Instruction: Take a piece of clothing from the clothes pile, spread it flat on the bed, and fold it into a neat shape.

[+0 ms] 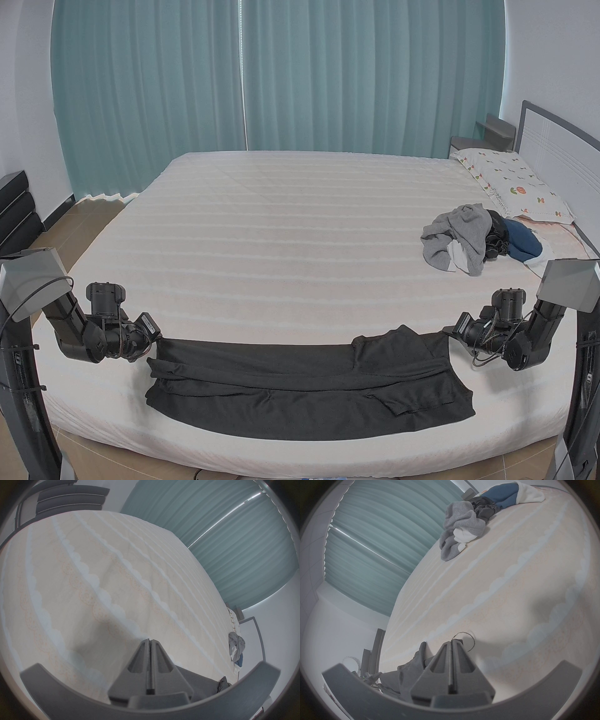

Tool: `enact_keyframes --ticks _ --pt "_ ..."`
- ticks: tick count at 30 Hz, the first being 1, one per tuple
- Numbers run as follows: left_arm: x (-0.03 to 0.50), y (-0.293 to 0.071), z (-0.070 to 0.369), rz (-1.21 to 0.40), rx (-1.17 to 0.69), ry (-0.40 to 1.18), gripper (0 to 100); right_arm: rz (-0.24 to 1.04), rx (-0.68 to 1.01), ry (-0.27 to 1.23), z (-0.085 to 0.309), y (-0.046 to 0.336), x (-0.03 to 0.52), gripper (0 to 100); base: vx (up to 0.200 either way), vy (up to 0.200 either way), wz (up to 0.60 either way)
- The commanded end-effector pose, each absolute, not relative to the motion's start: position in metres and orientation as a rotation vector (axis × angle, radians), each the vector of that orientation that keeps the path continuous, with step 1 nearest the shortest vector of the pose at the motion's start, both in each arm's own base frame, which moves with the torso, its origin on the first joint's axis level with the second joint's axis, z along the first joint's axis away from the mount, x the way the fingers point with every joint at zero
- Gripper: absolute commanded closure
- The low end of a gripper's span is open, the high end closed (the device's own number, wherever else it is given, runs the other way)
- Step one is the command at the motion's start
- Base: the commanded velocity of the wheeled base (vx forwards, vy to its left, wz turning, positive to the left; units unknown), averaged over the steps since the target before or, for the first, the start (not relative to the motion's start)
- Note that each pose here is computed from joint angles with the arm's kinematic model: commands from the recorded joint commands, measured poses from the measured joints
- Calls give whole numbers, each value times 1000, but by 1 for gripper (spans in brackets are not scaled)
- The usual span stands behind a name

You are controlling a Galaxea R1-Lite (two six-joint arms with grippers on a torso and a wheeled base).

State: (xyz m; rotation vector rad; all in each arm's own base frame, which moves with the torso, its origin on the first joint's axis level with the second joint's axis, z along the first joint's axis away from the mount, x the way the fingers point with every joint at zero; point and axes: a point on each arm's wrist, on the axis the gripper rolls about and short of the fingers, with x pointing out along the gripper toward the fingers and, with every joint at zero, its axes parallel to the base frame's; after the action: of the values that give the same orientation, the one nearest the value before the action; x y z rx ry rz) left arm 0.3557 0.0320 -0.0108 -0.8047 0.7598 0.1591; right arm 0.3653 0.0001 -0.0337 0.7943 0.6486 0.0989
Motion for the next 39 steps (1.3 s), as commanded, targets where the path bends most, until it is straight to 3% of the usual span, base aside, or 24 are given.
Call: enact_keyframes --ticks 1,7,11,17,26,27,39 --pt "355 33 -11 163 -810 759 0 100 804 645 -34 0 364 0 0 0 0" --pt "350 34 -8 180 -837 761 0 90 881 615 -11 0 356 0 0 0 0" --pt "323 37 17 192 -854 734 0 90 923 609 12 4 336 0 0 0 0" --pt "282 23 21 186 -853 811 0 125 933 618 35 17 311 0 0 0 0" --pt "282 10 17 176 -882 844 0 85 934 656 26 30 301 0 0 0 0" --pt "284 10 15 176 -883 848 100 83 942 657 26 30 300 0 0 0 0" --pt "293 12 14 200 -894 725 100 134 901 696 54 59 276 0 0 0 0"
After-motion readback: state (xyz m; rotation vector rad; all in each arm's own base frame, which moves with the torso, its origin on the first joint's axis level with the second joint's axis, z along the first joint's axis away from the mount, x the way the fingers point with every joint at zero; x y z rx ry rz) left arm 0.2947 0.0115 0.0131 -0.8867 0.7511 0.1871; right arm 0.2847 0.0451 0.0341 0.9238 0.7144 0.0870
